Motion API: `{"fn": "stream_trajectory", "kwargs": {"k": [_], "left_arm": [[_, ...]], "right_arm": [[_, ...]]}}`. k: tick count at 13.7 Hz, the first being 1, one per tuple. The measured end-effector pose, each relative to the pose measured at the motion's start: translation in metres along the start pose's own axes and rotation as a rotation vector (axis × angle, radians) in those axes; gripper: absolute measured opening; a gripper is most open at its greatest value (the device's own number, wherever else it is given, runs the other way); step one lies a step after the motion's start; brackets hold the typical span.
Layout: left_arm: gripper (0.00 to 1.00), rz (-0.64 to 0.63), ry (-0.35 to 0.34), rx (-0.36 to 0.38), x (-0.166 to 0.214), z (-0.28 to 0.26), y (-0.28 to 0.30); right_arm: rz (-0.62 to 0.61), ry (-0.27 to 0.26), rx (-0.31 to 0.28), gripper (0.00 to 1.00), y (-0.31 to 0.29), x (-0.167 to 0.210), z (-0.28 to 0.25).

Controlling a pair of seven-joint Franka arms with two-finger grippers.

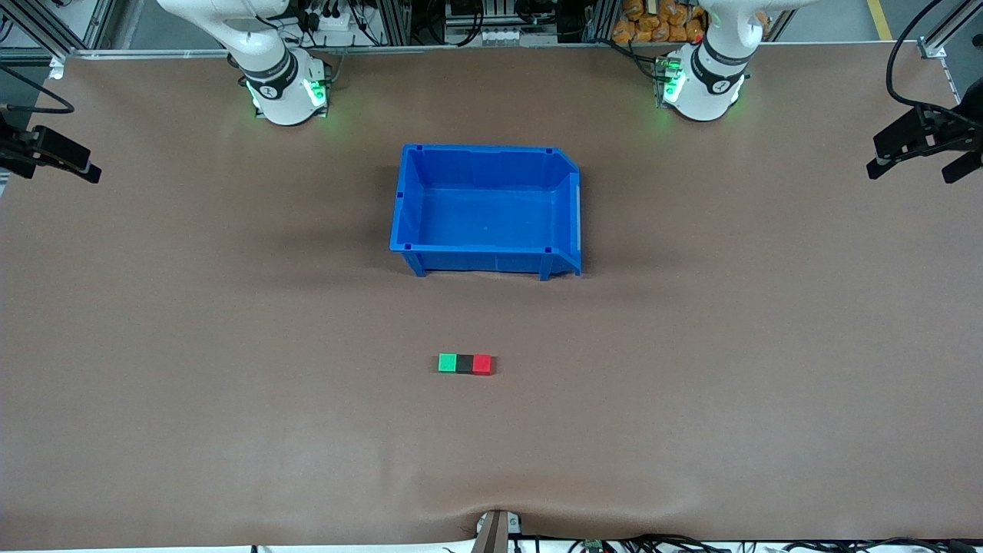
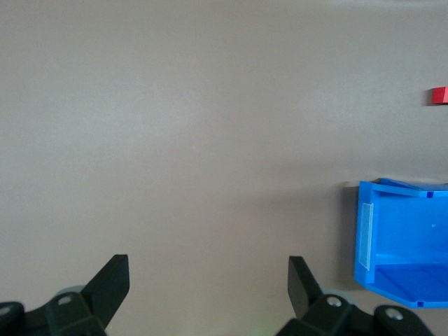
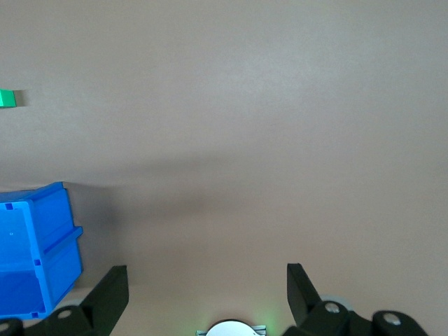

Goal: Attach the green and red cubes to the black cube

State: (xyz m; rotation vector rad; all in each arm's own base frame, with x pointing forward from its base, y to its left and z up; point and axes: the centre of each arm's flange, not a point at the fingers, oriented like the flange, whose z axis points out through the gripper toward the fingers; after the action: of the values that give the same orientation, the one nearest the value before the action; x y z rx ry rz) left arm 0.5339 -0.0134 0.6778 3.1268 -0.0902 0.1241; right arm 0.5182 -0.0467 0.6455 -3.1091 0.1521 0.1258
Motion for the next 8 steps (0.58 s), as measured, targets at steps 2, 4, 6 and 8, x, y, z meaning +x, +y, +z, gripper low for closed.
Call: {"fn": "stream_trajectory", "kwargs": {"k": [2, 4, 6, 8], "left_arm": [[1.00, 0.000, -0.003, -0.001, 0.0049, 0.0032, -0.0007], [1.00, -0.001, -0.005, 0.001, 0.0070, 0.0044, -0.0013], [1.00, 0.000, -0.008, 0.008, 0.0071, 0.0049, -0.0020], [1.00, -0.006, -0.013, 0.010, 0.0065, 0.0052, -0.0011]], "right_arm": [[-0.001, -0.001, 0.000, 1.00, 0.0004, -0.0001, -0.0001], [-0.001, -0.001, 0.000, 1.00, 0.0004, -0.0001, -0.0001], [-0.002, -0.001, 0.000, 1.00, 0.0004, -0.0001, -0.0001], [-0.003, -0.001, 0.000, 1.00, 0.0004, 0.0000, 0.0001]]}}
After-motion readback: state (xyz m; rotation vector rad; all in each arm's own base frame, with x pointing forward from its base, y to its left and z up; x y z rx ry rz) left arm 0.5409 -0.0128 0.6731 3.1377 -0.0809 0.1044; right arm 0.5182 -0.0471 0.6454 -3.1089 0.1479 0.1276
